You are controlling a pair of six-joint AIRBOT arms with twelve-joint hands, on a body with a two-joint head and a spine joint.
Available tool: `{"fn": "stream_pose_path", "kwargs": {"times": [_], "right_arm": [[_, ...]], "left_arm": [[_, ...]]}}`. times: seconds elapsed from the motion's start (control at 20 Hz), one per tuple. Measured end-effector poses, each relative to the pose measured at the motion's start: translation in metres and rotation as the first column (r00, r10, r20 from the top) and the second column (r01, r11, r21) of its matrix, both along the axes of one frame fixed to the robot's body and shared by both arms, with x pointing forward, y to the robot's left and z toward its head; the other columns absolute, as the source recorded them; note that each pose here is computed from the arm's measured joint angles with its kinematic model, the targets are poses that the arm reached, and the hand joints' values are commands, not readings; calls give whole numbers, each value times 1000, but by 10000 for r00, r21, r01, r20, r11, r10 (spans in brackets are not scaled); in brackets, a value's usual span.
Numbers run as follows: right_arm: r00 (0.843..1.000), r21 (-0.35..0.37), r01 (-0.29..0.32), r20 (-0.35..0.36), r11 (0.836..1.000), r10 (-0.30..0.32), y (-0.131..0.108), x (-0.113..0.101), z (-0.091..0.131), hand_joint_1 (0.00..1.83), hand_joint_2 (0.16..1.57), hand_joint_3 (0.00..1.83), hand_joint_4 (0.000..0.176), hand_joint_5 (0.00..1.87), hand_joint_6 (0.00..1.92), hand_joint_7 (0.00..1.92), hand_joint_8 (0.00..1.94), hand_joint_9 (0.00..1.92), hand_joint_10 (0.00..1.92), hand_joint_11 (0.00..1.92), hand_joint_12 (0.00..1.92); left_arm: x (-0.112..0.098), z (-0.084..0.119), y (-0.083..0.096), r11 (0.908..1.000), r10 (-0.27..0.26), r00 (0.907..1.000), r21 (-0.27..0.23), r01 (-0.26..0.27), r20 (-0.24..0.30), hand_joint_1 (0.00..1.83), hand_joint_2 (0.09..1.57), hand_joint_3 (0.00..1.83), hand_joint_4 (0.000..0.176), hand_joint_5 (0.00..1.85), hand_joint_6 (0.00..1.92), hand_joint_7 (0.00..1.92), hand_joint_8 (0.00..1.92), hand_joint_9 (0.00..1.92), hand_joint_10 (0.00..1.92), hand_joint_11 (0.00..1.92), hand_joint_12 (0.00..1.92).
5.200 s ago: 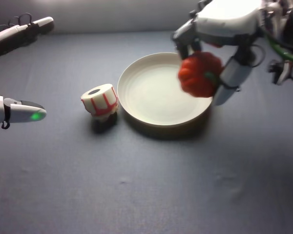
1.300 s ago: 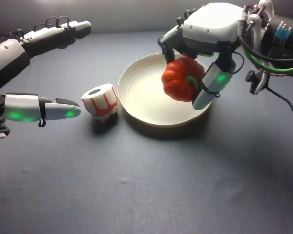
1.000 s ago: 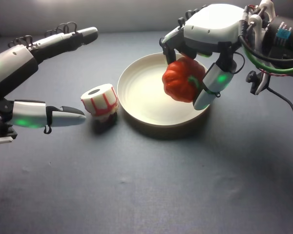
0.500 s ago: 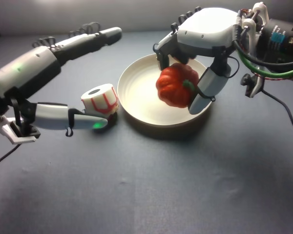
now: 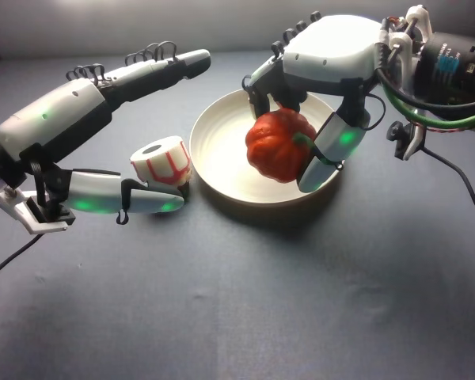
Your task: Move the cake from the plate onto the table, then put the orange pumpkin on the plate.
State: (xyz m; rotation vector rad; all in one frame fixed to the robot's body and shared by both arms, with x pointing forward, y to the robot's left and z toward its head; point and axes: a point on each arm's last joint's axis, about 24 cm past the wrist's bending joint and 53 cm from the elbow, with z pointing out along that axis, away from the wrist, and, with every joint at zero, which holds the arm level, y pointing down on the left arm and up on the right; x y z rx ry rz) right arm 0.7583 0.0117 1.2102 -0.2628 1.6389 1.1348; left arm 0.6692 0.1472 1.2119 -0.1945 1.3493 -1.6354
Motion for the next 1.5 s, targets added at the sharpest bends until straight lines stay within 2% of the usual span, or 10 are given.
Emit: {"fn": "stream_pose_path", "kwargs": {"times": [0.05, 0.25, 0.3, 0.35, 0.45, 0.75, 0.8, 0.9, 1.25, 1.5], "right_arm": [[10000, 29, -1, 34, 10000, 1, 0, 0, 3, 1066, 1171, 12, 0, 856, 1223, 925, 1488, 905, 1768, 907, 1919], [9999, 88, -61, 86, 9999, 60, 2, -1, 6, 1073, 1300, 0, 1, 610, 1548, 756, 1393, 727, 1497, 658, 1815], [10000, 115, -50, 62, 9999, 50, 1, -1, 6, 789, 1356, 15, 141, 534, 1661, 620, 1328, 601, 1460, 525, 1787], [10000, 152, -28, 76, 9999, 27, 1, 0, 8, 581, 1454, 20, 169, 402, 1845, 550, 1458, 569, 1612, 543, 1865], [9999, 230, -44, 105, 9997, 41, 1, 0, 11, 22, 1546, 94, 0, 211, 1166, 465, 1032, 405, 1302, 310, 1745], [10000, 292, 27, 62, 9996, -29, -2, 1, 12, 582, 1524, 0, 0, 303, 1818, 568, 1311, 509, 1542, 449, 1894], [10000, 301, 57, 62, 9995, -59, -4, 2, 13, 116, 1557, 11, 0, 146, 1391, 412, 1036, 391, 1272, 309, 1718], [9999, 405, 140, -21, 9991, -139, -7, 3, 14, 1054, 1278, 86, 0, 543, 1554, 772, 1524, 790, 1666, 773, 1897], [9996, 496, 238, -146, 9985, -231, -9, 5, 13, 968, 1086, 0, 0, 480, 274, 510, 66, 269, 634, 8, 1564], [9995, 499, 269, -174, 9984, -261, -10, 6, 13, 980, 1009, 2, 0, 794, 76, 845, 42, 783, 476, 699, 1243]], "left_arm": [[0, 0, 0, 10000, 3, 10000, -7, -3, -4, 1004, 888, 0, 115, 198, 9, 211, 0, 235, 0, 239, 187], [0, -6, 2, 10000, 57, 9999, 68, -56, -148, 987, 897, 2, 112, 203, 10, 211, 0, 236, 0, 243, 180], [0, -7, 3, 10000, 75, 9998, 54, -75, -166, 985, 895, 1, 127, 180, 1, 211, 0, 236, 0, 244, 178], [1, -7, 2, 10000, 77, 9998, -15, -78, -193, 1004, 888, 0, 115, 198, 9, 211, 0, 235, 0, 244, 176], [1, -9, 0, 10000, 52, 9998, -9, -52, -214, 986, 895, 1, 130, 174, 0, 211, 0, 236, 0, 246, 173], [0, -8, -2, 10000, -3, 9999, -91, 2, -162, 985, 895, 1, 127, 180, 1, 212, 0, 236, 0, 250, 165], [0, -9, -3, 10000, -18, 9999, -90, 16, -165, 993, 889, 0, 130, 174, 0, 211, 0, 236, 0, 250, 163], [0, -8, -2, 9999, 3, 9999, -108, -4, -163, 984, 895, 1, 128, 179, 1, 212, 0, 236, 0, 252, 161], [0, -7, -2, 9999, 10, 9999, -158, -12, -134, 1003, 889, 0, 115, 198, 9, 211, 0, 235, 0, 255, 151], [0, -4, 2, 9998, 97, 9999, -182, -100, -143, 1003, 889, 0, 115, 198, 9, 211, 0, 235, 0, 258, 143]]}}
